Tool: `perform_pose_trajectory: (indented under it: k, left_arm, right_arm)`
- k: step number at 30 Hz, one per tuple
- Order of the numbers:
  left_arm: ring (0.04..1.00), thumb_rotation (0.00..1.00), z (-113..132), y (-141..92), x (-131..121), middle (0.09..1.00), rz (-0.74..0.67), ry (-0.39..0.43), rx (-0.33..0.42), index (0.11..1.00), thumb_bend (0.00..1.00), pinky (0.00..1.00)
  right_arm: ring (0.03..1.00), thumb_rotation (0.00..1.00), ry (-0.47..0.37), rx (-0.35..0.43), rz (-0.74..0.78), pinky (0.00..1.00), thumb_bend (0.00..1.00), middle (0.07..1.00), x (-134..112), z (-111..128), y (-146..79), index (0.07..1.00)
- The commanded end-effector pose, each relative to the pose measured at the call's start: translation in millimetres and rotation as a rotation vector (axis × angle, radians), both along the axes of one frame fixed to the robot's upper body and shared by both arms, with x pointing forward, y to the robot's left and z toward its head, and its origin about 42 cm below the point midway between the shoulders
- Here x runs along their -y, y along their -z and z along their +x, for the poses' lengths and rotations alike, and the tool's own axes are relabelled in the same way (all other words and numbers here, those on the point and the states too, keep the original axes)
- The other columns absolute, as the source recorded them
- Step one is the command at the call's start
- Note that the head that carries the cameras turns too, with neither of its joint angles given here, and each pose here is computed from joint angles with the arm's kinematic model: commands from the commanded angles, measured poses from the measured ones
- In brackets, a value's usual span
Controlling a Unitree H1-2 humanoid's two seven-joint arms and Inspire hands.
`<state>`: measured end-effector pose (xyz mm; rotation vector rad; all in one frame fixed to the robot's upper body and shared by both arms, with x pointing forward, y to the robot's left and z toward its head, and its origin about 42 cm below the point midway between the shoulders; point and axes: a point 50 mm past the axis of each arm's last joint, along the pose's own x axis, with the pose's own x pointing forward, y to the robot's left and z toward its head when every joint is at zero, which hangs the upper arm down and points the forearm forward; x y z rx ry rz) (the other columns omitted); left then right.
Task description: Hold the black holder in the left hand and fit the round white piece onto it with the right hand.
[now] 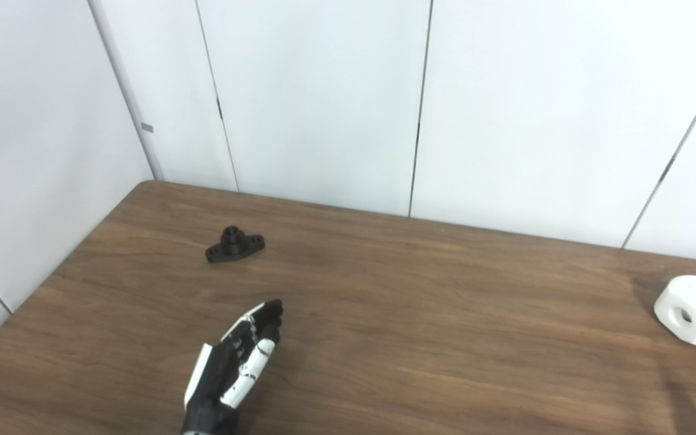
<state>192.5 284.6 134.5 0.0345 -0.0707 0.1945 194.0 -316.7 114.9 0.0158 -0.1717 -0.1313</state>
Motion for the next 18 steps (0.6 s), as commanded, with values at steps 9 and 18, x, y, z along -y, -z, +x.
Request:
perform_pose_trajectory:
  k: [9,18]
  left_arm:
    - [0.873,0.39,56.8,-68.2,-43.3,0.873,0.19,-0.033,0.162,0.836,0.67,0.79]
    - [0.831,0.33,88.4,-90.1,-76.5,0.852,0.401,-0.092,0.17,0.827,0.77,0.78]
  right_arm:
    - [0.981,1.0,0.005,-0.048,-0.011,1.0,0.54,0.953,-1.1,-1.0,15.2,0.971]
    - [0.994,1.0,0.003,-0.049,-0.014,1.0,0.53,0.958,0.1,-3.5,13.8,0.969]
